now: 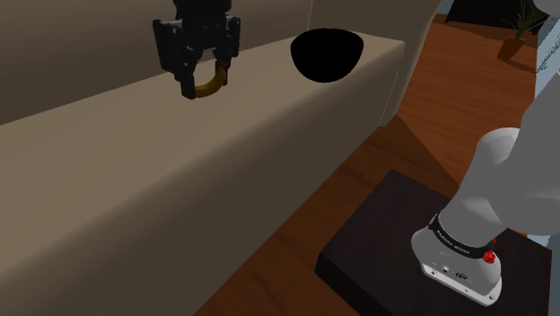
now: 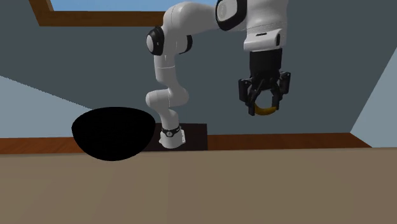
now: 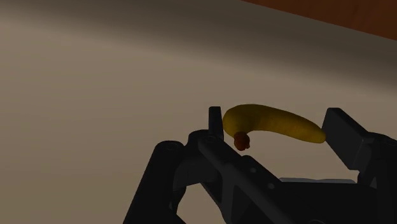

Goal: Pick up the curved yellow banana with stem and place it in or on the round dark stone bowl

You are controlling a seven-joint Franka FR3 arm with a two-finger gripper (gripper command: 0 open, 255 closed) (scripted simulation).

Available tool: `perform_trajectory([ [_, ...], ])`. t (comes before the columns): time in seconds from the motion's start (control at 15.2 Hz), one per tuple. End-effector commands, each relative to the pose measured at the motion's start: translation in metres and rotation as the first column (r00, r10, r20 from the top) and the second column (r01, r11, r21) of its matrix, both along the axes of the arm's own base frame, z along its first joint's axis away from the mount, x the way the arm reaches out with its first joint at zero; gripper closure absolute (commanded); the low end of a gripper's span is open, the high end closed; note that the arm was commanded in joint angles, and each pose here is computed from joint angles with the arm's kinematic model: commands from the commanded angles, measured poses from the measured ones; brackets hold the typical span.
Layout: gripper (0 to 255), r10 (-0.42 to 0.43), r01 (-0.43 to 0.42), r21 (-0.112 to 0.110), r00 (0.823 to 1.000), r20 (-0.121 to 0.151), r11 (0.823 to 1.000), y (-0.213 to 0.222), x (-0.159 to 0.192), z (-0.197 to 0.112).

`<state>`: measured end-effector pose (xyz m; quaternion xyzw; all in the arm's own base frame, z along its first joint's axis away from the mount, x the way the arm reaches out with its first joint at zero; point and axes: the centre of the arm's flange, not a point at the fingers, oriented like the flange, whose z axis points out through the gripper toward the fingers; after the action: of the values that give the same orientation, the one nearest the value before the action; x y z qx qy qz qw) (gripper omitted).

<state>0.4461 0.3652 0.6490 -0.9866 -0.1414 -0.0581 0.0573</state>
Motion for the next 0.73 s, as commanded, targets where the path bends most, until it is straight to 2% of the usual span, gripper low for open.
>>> perform_trajectory([
  [0.0,255,0.000,0.000,0.000,1.000,0.000,1.000,-0.001,0.001,0.012],
  [0.66,255,0.000,0.000,0.000,1.000,0.000,1.000,-0.001,0.001,0.064],
])
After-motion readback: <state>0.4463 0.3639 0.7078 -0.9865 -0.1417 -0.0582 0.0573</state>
